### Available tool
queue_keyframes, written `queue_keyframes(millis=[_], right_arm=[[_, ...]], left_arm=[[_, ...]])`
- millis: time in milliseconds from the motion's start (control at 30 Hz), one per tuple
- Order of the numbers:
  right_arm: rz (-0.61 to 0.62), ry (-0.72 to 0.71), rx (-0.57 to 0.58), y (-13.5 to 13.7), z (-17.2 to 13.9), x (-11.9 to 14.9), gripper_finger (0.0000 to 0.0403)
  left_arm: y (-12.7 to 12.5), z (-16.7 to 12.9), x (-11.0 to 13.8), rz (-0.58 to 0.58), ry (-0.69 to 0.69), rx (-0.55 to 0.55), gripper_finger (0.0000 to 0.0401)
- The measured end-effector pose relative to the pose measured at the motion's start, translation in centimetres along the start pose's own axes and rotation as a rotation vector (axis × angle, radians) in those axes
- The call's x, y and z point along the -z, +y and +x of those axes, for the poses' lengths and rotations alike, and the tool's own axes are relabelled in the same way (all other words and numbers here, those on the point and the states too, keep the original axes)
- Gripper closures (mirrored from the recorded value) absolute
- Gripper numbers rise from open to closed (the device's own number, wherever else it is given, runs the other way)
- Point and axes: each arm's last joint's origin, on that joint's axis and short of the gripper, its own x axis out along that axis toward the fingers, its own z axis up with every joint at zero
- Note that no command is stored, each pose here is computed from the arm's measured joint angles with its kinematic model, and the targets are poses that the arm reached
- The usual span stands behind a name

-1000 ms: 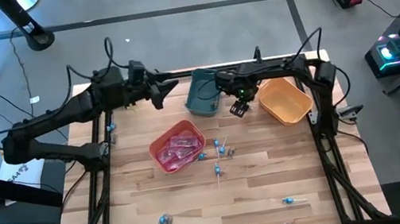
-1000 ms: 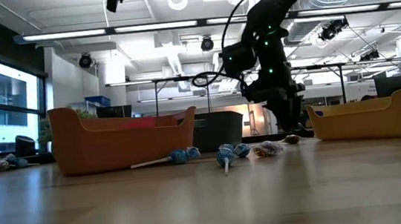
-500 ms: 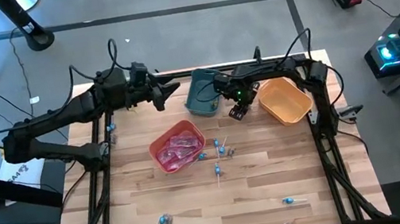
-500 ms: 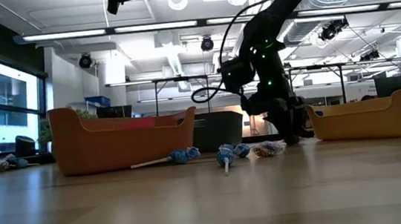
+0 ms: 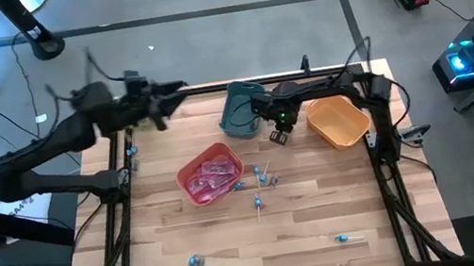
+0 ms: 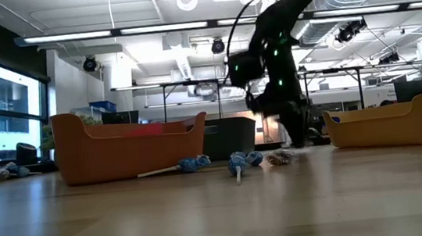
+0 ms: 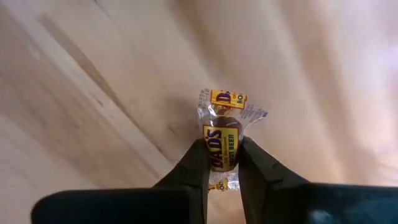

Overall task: Sort candy
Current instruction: Put the black candy into the blue bin

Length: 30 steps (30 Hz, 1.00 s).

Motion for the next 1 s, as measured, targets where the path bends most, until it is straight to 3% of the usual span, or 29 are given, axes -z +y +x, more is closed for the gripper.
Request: queue_keyframes(millis=[200,400,700,1000], right_arm=[[0.08,-0.165,0.021,-1.4,-6.1,2.0,0.0345],[0.204,-0.475,-0.111,-1.6,-10.6,1.9,0.0343],[0.211,-0.778,-0.313,-0.5,-11.2,-1.9,0.0328],[0.245,-0.819,-0.359,-0.1,-10.2,-3.3,0.0231]], left_arm=[[-0.7,-4.0,-1.9,-0.01,-0.106,0.057,0.0162],[-0.4,-5.7,-2.0,-0.004,-0.103,0.015,0.0162],[0.5,-5.5,-0.1,-0.052,0.086,-0.093,0.0162],[0.8,-5.5,0.4,-0.055,0.128,-0.14,0.0162]])
